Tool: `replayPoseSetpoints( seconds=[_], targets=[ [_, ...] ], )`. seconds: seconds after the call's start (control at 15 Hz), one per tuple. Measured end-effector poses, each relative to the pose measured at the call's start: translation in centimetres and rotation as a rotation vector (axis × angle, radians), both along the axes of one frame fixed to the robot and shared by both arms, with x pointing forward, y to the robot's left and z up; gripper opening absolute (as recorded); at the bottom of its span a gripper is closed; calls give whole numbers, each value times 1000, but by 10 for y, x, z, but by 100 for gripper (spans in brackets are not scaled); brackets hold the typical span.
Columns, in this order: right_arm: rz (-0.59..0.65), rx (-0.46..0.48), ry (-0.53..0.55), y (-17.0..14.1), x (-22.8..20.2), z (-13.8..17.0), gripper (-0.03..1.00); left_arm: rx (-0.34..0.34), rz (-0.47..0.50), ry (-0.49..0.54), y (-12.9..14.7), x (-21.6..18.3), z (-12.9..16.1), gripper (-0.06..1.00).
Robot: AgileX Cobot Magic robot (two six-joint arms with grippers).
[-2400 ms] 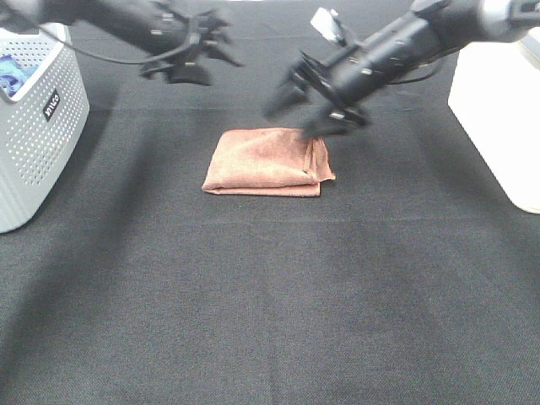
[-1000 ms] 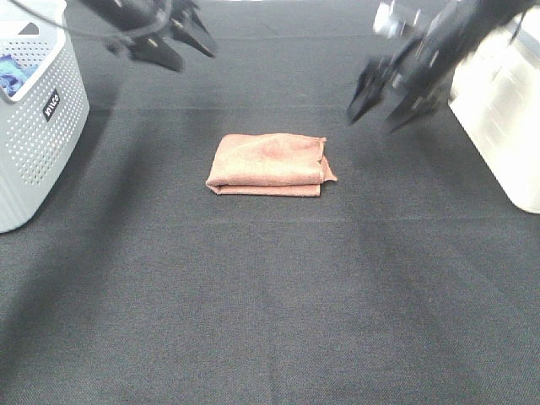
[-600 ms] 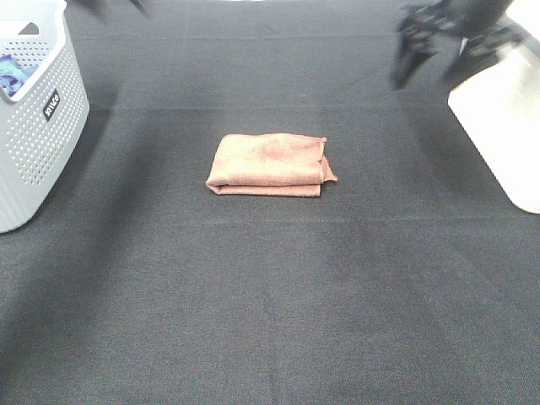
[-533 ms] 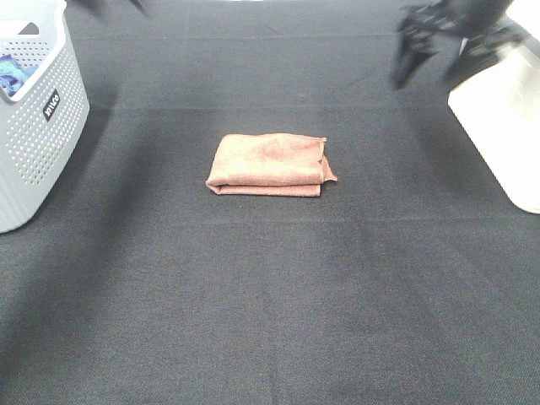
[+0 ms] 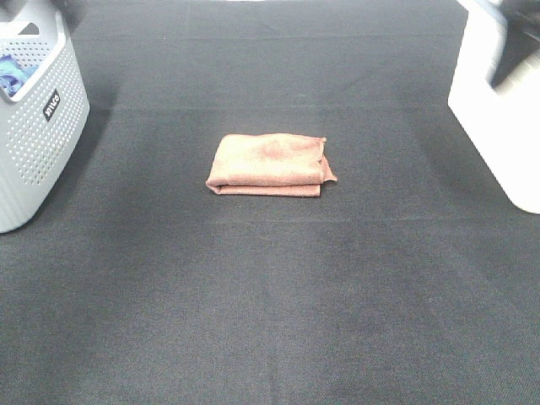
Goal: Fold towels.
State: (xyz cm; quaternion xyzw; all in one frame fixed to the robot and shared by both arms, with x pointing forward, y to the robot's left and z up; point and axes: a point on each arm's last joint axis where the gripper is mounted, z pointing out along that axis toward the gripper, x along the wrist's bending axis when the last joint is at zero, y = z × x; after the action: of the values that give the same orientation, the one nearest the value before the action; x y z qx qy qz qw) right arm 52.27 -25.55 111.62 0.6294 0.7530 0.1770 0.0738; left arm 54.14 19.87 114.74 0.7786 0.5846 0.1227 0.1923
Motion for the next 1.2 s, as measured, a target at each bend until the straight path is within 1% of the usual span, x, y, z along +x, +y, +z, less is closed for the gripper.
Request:
replayPoseSetpoints(
  seconds=[0.07, 0.13, 0.2, 0.27, 0.33, 0.4, 0.47, 0.53, 0.6, 0.67, 0.73, 0.8, 0.93, 1.0, 1.13, 1.2],
  targets=[
    [-2, 2, -1, -2, -19, -3, 71, 9, 12, 37, 7, -20, -10, 64],
    [-4, 2, 0, -4, -38, -9, 71, 15, 20, 52, 15, -42, -14, 64],
    [-8, 1, 2, -8, -70, -21, 71, 23, 25, 74, 23, -66, -23, 64],
    [-10, 1, -2, -10, -90, -30, 71, 30, 28, 99, 35, -101, -37, 64],
    [-12, -2, -7, -12, -109, -40, 71, 31, 28, 103, 42, -123, -47, 64],
    [-12, -2, -7, -12, -109, -40, 71, 31, 28, 103, 42, -123, -47, 64],
    [-12, -4, -18, -15, -131, -48, 71, 29, 29, 98, 50, -146, -58, 64],
    [-12, -5, -12, -17, -152, -62, 71, 22, 31, 80, 56, -165, -68, 64],
    [-14, -5, -29, -19, -169, -72, 71, 16, 31, 64, 62, -183, -78, 64],
    [-14, -7, -70, -22, -190, -83, 71, 6, 31, 35, 68, -201, -88, 64],
    [-7, -7, -131, -24, -203, -83, 71, -5, 27, -3, 75, -223, -101, 64],
    [14, -9, -222, -25, -213, -78, 71, -15, 18, -47, 79, -234, -106, 64],
    [47, -15, -354, -27, -231, -70, 71, -43, -16, -188, 83, -247, -100, 64],
    [51, -15, -397, -27, -237, -68, 71, -41, -45, -248, 85, -252, -100, 64],
    [52, -12, -453, -28, -245, -66, 71, -51, -114, -300, 84, -259, -102, 64],
    [51, -12, -455, -28, -246, -66, 71, -53, -131, -304, 83, -259, -102, 64]
  ],
)
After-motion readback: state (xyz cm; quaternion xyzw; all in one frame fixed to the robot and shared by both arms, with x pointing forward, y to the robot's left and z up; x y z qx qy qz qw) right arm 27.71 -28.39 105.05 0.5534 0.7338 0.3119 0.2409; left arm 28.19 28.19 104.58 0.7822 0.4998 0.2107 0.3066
